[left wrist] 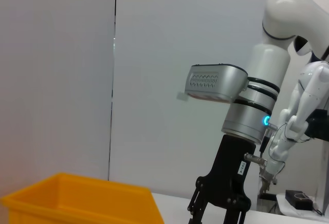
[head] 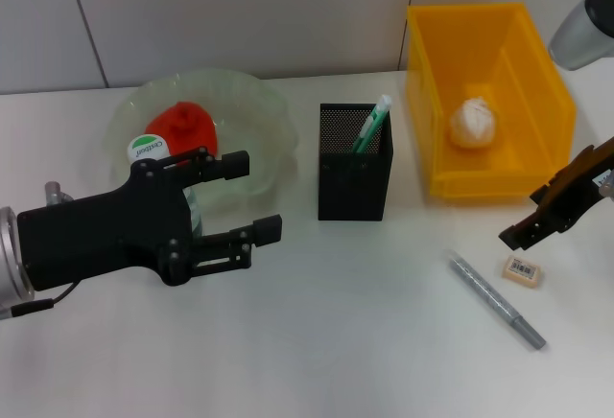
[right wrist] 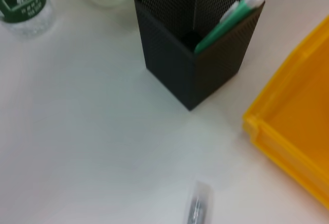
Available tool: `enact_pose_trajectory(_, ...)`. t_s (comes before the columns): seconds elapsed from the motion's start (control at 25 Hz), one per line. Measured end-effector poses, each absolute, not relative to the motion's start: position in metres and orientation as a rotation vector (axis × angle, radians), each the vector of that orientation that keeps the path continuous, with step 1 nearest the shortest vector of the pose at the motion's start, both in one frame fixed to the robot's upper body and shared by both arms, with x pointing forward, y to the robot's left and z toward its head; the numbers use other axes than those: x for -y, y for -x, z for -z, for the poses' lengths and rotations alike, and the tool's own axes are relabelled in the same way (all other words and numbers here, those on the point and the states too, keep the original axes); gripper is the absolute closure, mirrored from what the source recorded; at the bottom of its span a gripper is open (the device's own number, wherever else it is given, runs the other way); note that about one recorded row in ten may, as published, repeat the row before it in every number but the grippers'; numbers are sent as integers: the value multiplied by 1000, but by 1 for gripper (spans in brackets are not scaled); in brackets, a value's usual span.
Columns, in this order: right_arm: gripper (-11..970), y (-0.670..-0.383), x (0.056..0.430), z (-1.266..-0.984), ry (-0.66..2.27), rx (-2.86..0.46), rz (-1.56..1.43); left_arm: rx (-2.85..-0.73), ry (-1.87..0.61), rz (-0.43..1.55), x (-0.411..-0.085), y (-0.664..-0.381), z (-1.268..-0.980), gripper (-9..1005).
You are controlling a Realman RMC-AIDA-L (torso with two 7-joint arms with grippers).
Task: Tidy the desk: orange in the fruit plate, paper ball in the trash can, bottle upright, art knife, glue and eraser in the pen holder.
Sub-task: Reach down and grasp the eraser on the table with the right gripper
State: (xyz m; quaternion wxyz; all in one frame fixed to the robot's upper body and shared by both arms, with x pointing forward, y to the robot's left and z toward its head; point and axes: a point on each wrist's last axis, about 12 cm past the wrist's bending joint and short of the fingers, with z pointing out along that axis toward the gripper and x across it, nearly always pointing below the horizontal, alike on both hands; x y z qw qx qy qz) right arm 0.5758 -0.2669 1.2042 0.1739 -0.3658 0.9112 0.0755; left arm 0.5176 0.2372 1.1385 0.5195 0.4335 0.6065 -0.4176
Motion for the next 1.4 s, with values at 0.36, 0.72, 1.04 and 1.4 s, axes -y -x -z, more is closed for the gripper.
enact_pose_trajectory(0.36, 231, -581, 266, -1199, 1048, -2705, -107, -1446, -1052, 1013, -235, -517, -1138, 206)
enact_pose_trajectory(0.72, 232, -589, 264, -1183, 1049, -2754, -126, -1408, -1089, 1012, -236, -514, -1139, 205)
enact_pose_trajectory(1.04, 233, -593, 267, -1175, 1029, -2759, -100, -1411, -1088, 1018, -236, -513, -1134, 205)
enact_pose_trajectory(1.4, 234, -596, 267, -1167, 1009, -2770, -100, -1437, -1082, 1021, -241, -511, -1123, 205)
